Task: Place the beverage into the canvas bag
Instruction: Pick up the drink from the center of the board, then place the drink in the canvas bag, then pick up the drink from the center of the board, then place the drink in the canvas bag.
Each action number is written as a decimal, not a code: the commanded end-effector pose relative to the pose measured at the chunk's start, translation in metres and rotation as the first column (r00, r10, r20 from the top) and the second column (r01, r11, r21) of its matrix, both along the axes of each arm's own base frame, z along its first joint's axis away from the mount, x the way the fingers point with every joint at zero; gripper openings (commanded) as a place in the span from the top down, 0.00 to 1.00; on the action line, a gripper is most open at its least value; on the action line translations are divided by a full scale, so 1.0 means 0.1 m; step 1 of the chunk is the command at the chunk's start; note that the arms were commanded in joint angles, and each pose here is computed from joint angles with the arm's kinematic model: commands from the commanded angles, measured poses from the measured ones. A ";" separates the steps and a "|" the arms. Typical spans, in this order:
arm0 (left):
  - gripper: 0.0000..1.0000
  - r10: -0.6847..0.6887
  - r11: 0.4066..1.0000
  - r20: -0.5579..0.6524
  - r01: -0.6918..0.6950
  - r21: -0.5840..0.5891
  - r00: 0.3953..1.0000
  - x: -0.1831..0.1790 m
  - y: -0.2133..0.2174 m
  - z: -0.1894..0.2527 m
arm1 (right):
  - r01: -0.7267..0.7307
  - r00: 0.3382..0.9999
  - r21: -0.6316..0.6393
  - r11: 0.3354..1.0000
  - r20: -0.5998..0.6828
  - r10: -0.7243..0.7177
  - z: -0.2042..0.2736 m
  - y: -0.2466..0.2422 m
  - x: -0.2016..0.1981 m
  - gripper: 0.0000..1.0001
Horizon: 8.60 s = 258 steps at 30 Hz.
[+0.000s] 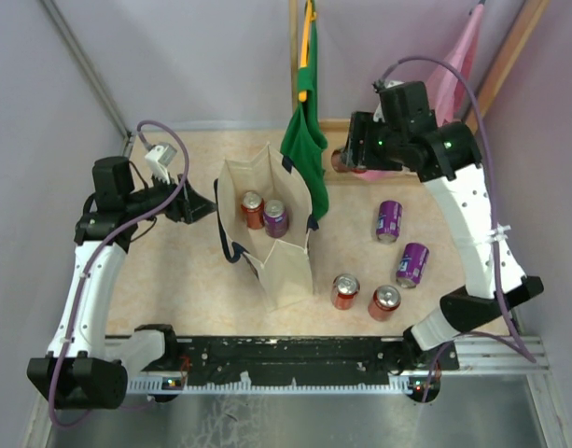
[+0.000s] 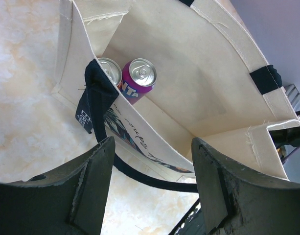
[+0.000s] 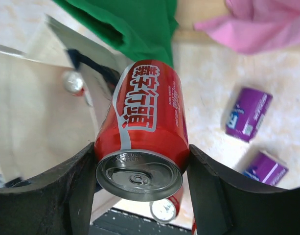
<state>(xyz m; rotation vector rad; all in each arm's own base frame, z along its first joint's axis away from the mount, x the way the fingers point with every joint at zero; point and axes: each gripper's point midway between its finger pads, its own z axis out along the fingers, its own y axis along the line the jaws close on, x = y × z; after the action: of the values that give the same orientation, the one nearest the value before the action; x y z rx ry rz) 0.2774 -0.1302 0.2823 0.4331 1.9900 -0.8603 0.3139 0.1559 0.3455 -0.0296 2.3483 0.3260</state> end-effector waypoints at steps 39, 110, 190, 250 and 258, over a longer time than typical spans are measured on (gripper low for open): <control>0.30 0.007 0.999 -0.058 -0.005 0.035 0.998 0.58 0.02 0.13 | -0.605 0.796 -0.186 0.774 -0.130 0.591 -0.76 2.11 -0.18 1.00; 0.31 -0.034 0.999 0.061 0.031 0.034 0.998 0.67 -0.02 0.43 | -0.435 0.832 -0.264 0.861 0.248 0.497 -0.19 1.76 0.01 0.01; 0.27 -0.871 0.093 -0.279 0.692 0.716 0.405 -1.35 -3.22 -1.93 | 0.653 0.745 -0.089 0.752 -0.102 -0.659 -1.40 -2.07 -0.82 0.01; 1.00 -0.470 0.775 0.231 0.273 0.570 0.852 0.72 -0.90 1.05 | 0.489 0.850 -0.254 0.834 -0.076 -0.522 -0.91 -1.66 0.38 0.01; 1.00 -0.666 0.632 0.113 0.479 0.609 0.737 0.14 -0.79 0.60 | 0.460 0.857 -0.282 0.842 -0.105 -0.504 -1.01 -1.49 0.59 0.01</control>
<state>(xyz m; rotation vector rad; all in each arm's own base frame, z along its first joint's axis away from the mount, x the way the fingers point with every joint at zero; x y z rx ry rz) 0.3272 -0.2105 0.3474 1.3782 1.8674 -0.4324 0.3641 0.0085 0.2360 0.4798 2.4874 -0.1925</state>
